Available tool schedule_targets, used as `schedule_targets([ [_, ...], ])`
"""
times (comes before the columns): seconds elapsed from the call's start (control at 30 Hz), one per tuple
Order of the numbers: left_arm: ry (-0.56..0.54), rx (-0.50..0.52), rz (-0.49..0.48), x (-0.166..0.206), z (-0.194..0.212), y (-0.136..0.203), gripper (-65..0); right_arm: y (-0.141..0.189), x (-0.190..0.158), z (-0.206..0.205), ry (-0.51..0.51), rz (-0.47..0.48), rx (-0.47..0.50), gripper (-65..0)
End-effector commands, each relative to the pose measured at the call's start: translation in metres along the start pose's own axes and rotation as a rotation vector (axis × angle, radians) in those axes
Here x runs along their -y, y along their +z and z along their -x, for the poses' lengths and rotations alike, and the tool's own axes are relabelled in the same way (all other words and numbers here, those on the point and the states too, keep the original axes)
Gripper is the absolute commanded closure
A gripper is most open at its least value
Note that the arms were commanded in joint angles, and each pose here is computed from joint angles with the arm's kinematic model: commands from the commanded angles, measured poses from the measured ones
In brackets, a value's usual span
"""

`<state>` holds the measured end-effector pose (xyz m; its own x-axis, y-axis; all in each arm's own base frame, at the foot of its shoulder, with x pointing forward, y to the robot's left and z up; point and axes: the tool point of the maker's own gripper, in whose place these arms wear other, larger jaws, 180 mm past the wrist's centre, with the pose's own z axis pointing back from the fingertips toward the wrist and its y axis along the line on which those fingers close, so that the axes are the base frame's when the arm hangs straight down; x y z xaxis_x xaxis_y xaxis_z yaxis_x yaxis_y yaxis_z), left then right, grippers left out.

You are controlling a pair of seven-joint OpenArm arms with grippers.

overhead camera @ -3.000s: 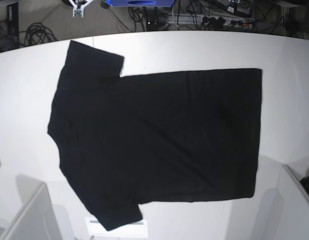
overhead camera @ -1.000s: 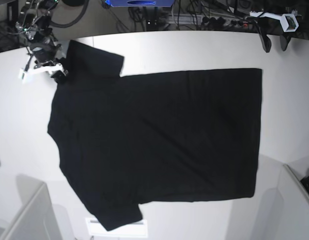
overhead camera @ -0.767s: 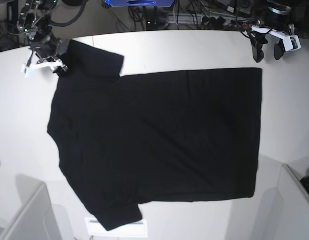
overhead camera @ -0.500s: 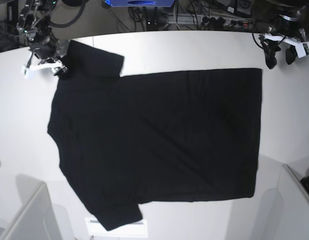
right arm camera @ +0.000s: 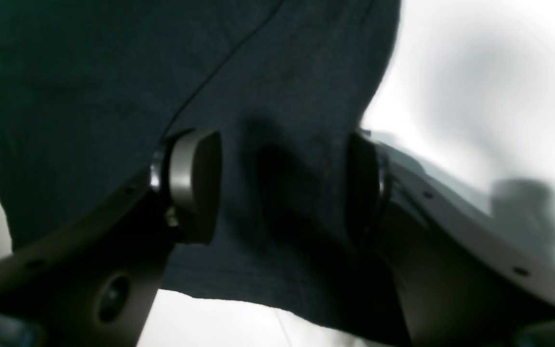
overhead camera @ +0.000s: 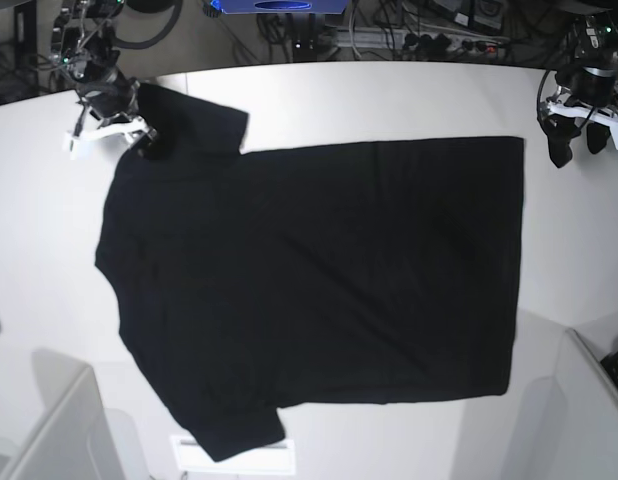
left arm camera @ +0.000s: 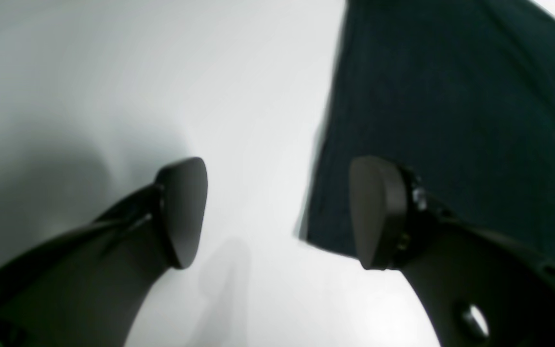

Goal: Fold the T-shirt properly
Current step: 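Lower both grippers onto the shirt's shoulder corners and close them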

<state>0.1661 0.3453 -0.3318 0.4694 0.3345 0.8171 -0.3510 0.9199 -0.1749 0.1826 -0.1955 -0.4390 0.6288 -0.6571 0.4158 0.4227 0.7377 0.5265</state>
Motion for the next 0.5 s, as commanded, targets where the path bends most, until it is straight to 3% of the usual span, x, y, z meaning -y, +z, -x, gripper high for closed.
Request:
schedule_targets([
  [0.0,0.008,0.028,0.0,-0.002,-0.006,-0.002,-45.1,0.001,0.017,0.018,-0.004,0.064,-0.078,-32.7],
  [0.2,0.06,-0.019,-0.022,-0.013,0.015,-0.011,-45.1,-0.001,0.025,0.024,-0.016,0.081,-0.098,0.0],
  [0.47,0.11,-0.102,0.041,0.009,0.048,-0.039,-44.3,-0.002,0.026,0.024,-0.018,0.082,-0.099,0.0],
])
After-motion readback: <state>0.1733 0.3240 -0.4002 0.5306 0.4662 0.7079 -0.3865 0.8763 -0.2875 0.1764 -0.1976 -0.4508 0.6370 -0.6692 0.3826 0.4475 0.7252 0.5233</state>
